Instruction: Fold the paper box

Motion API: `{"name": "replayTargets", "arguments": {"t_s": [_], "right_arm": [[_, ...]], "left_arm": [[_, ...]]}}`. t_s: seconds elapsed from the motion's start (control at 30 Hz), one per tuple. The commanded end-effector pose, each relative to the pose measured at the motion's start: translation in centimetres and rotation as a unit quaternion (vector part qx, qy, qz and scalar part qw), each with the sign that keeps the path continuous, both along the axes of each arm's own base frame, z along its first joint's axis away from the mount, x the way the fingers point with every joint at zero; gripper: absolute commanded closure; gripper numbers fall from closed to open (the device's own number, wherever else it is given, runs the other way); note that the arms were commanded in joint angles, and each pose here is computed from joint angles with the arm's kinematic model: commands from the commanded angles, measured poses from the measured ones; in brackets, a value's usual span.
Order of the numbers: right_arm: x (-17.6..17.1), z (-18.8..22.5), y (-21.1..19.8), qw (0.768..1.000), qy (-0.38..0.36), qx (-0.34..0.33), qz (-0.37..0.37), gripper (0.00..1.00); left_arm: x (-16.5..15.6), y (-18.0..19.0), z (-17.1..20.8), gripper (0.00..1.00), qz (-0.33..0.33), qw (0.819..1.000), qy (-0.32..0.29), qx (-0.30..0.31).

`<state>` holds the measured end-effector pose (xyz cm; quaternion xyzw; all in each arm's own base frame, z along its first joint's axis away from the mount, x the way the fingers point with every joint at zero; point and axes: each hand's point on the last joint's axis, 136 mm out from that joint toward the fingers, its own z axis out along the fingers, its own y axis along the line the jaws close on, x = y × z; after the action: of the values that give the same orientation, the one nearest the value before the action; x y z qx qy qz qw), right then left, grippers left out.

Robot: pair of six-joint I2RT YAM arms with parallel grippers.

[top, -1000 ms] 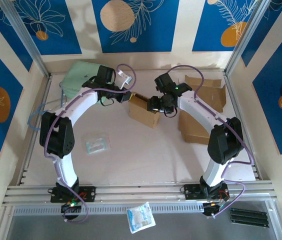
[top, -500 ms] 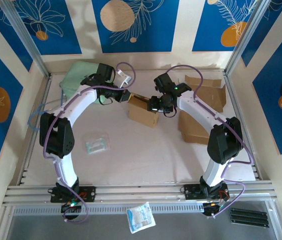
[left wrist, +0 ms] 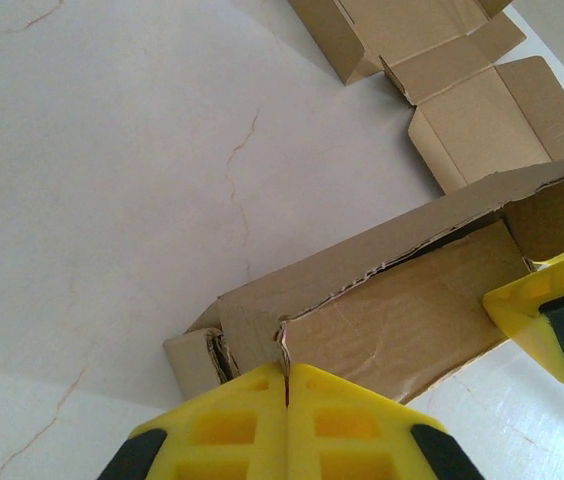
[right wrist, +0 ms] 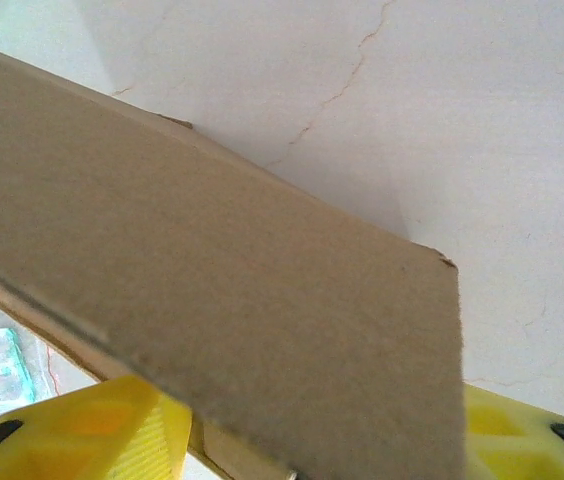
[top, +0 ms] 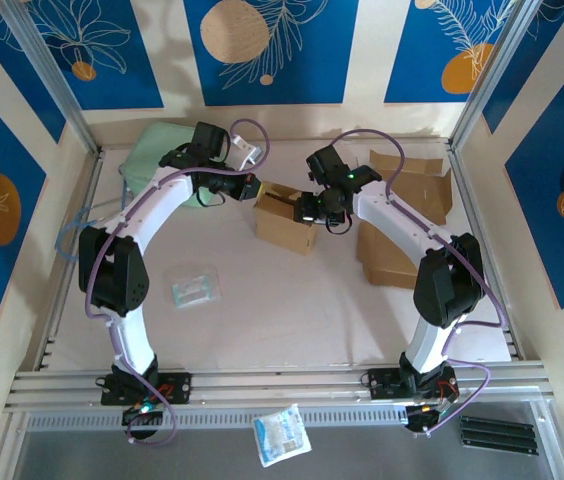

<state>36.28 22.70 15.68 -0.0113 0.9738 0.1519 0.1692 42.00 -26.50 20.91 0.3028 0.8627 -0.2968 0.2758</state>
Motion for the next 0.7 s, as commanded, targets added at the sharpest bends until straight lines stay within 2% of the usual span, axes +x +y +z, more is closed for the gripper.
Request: {"name": "replayTargets", "arguments": {"t_s": [0.0, 0.17, 0.27, 0.53, 0.67], "right_arm": [[-1.0, -3.3, -1.1, 0.998, 0.04, -0.052, 0.005, 0.5], [-0.9, -3.1, -1.0, 0.998, 0.038, -0.052, 0.005, 0.5], [-1.0, -3.2, -1.0, 0.998, 0.04, -0.053, 0.006, 0.5], [-0.9, -3.0, -0.9, 0.998, 0.037, -0.054, 0.006, 0.5], [-0.8, -3.1, -1.0, 0.998, 0.036, -0.055, 0.006, 0.5]], "left_arm": [[-0.7, -1.0, 1.1, 1.0, -0.023, 1.0, -0.003, -0.007], [-0.2, 1.0, -1.3, 1.0, -0.006, 0.998, -0.002, 0.066], [0.0, 1.5, -2.0, 1.0, -0.001, 0.996, -0.004, 0.086], [-0.7, -0.4, -1.1, 1.0, -0.026, 0.999, 0.008, 0.021], [-0.8, -0.8, -1.0, 1.0, -0.026, 0.999, 0.017, 0.008]]}}
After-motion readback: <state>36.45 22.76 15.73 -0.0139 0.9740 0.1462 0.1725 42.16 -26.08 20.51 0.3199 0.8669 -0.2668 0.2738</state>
